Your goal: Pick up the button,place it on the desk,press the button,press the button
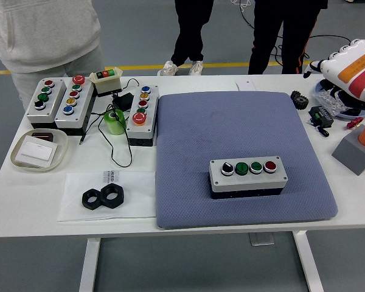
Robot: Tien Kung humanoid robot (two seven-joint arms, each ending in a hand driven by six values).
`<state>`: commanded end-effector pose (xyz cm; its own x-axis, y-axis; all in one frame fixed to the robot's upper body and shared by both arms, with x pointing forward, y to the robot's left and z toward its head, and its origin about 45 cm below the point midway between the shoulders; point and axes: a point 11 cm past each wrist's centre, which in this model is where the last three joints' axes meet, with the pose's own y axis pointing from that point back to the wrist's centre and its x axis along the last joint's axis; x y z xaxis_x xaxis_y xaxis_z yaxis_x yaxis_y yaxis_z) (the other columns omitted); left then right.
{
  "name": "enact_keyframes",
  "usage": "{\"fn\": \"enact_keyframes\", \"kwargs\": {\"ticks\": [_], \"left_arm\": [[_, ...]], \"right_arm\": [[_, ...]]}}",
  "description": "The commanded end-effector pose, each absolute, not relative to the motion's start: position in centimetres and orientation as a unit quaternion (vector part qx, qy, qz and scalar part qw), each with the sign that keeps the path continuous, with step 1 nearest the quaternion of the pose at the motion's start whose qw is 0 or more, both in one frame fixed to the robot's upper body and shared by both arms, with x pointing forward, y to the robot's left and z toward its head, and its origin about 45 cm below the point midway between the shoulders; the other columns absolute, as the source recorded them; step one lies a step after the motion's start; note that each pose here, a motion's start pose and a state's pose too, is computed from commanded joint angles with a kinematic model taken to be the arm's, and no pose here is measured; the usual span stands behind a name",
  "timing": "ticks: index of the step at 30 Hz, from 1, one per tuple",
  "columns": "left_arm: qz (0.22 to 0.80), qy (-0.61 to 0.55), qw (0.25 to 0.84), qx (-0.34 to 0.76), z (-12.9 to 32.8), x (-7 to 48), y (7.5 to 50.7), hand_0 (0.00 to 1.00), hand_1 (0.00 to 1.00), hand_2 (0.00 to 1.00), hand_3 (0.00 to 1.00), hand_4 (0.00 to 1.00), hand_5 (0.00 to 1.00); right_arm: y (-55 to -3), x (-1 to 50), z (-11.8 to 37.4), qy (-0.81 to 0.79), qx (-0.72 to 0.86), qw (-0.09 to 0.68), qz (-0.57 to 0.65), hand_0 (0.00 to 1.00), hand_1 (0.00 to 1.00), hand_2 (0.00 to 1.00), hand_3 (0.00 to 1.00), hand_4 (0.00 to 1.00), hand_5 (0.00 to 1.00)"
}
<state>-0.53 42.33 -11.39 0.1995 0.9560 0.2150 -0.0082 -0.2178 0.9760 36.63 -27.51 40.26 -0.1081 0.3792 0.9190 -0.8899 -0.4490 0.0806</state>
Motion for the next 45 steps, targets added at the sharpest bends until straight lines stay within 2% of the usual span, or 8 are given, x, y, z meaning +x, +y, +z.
{"fn": "enact_keyframes", "kwargs": {"ticks": [5,6,16,17,18,45], "left_arm": [[0.496,0.393,0.485,0.603,-11.3,-0.7,42.5,0.741,0.912,0.985,0.947,0.613,0.998],[0.496,0.394,0.484,0.604,-11.3,-0.7,42.5,0.741,0.912,0.984,0.948,0.611,0.998],[0.499,0.392,0.483,0.604,-11.3,-0.6,42.7,0.741,0.912,0.984,0.948,0.612,0.998],[0.499,0.392,0.483,0.603,-11.3,-0.6,42.8,0.741,0.912,0.984,0.948,0.612,0.998],[0.499,0.392,0.483,0.603,-11.3,-0.6,42.8,0.741,0.912,0.985,0.947,0.611,0.998],[0.502,0.388,0.487,0.6,-11.3,0.2,42.6,0.742,0.912,0.983,0.947,0.607,0.998]], "right_arm": [[-28.4,36.5,40.3,-0.231,0.486,0.481,0.692,0.348,0.168,0.189,0.684,0.333,0.002],[-28.6,36.5,40.4,-0.221,0.487,0.489,0.689,0.337,0.154,0.167,0.738,0.363,0.002],[-30.1,35.7,40.7,-0.123,0.522,0.552,0.639,0.331,0.144,0.158,0.737,0.364,0.002],[-30.0,35.7,40.8,-0.12,0.524,0.548,0.641,0.331,0.144,0.158,0.737,0.364,0.002],[-29.9,35.6,40.8,-0.117,0.525,0.545,0.643,0.335,0.145,0.159,0.796,0.375,0.002],[-23.9,35.3,34.4,-0.055,0.606,0.484,0.628,0.332,0.145,0.162,0.803,0.391,0.002]]}}
